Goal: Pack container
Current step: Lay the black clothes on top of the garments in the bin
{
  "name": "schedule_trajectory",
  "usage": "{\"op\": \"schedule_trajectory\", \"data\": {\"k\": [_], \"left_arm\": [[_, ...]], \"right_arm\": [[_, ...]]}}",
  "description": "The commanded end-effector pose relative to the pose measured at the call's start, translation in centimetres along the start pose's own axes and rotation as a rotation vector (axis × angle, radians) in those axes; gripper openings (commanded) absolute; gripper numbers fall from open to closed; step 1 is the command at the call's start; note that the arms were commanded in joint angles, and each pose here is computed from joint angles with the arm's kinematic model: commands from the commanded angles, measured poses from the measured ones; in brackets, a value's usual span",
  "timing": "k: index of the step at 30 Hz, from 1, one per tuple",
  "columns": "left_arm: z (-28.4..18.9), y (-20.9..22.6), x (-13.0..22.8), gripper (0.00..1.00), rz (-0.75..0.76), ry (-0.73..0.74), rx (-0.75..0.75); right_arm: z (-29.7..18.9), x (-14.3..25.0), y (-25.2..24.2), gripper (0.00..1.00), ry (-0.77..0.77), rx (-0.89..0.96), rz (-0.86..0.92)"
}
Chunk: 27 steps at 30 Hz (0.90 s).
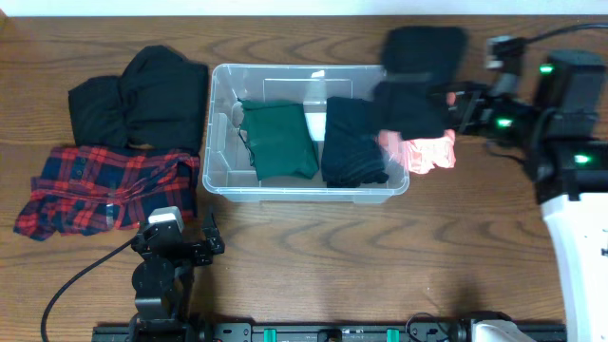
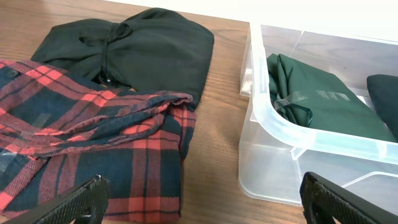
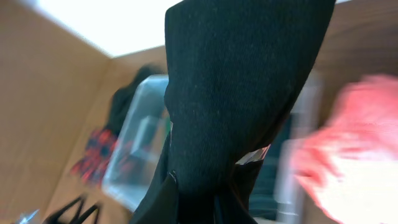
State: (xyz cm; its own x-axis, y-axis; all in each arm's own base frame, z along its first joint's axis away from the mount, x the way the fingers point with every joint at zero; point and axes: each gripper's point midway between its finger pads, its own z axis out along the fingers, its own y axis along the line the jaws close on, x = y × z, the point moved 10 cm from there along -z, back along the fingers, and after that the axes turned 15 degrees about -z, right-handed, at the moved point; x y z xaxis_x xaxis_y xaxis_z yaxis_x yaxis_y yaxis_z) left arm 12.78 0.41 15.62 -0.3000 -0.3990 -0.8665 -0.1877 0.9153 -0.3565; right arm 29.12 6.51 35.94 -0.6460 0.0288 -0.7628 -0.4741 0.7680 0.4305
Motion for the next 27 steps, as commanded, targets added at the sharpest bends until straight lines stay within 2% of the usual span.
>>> {"op": "schedule_trajectory", "data": {"k": [1,7,15,20,22,25,27], "left_arm": [[0.3,0.2,0.6,0.98,-0.003,0.017,-0.003],[0.3,0.2,0.6,0.98,-0.003,0.017,-0.003],[0.3,0.2,0.6,0.98,-0.003,0.017,-0.003],[0.3,0.2,0.6,0.98,-0.003,0.017,-0.003],[0.3,0.2,0.6,0.98,-0.003,0.017,-0.003],[0.3,0.2,0.6,0.98,-0.003,0.017,-0.003],[0.3,0.2,0.6,0.98,-0.003,0.017,-0.003]], "right_arm": [[2.8,0.4,2.8,0.07,0.052,-0.115,-0.004],[9.6,1.8,3.9,0.08,0.145,-0.101,0.013],[18.5,5.8,1.5,0.07,0.305,-0.091,0.126],[22.0,8.5,-0.8,0.07,0.382,-0.036,0.186],[22.9,9.7,-1.7,0.11,0.423,0.011,0.201],[23.7,11.4,-2.9,0.27,0.482,0.072,0.190],[23.6,12.0,-3.8,0.28,0.504,0.164,0.167]]}}
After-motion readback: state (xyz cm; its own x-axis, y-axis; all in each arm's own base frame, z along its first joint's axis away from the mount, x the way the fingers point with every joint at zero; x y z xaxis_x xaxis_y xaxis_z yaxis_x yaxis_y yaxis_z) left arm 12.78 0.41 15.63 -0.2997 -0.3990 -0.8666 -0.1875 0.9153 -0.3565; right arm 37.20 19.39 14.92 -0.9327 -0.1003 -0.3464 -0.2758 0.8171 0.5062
